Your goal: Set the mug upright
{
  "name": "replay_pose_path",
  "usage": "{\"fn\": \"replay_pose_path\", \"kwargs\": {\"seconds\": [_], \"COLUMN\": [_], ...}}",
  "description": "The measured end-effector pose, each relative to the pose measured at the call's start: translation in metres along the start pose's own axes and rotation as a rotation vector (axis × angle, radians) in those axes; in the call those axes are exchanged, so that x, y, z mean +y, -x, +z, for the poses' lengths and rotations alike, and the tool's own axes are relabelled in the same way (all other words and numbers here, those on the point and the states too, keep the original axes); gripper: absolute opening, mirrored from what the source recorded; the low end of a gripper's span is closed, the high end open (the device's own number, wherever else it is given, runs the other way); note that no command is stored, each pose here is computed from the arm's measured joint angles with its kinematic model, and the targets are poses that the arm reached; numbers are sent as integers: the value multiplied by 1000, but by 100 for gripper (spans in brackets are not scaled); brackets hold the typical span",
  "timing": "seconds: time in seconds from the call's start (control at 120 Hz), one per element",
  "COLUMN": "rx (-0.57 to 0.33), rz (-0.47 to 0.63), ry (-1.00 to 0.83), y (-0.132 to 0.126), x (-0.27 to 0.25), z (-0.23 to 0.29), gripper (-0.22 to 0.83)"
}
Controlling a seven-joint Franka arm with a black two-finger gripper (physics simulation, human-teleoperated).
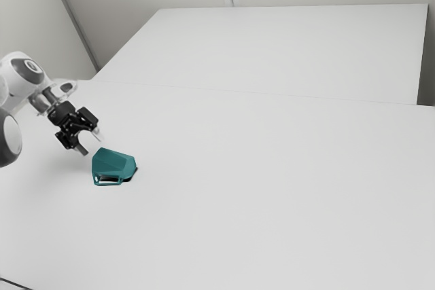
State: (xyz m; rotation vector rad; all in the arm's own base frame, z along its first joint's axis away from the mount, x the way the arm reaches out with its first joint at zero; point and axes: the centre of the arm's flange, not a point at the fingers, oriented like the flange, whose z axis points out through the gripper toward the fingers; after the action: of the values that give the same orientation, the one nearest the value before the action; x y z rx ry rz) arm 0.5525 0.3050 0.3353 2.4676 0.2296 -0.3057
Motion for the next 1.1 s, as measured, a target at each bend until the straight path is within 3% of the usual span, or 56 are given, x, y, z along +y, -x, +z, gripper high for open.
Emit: {"fn": "replay_pose_path", "kwargs": {"seconds": [1.1], "rx": [62], "rz": [180], "ry": [177], "y": [-22], "x": [-14], "z": [33], "gripper": [61]}}
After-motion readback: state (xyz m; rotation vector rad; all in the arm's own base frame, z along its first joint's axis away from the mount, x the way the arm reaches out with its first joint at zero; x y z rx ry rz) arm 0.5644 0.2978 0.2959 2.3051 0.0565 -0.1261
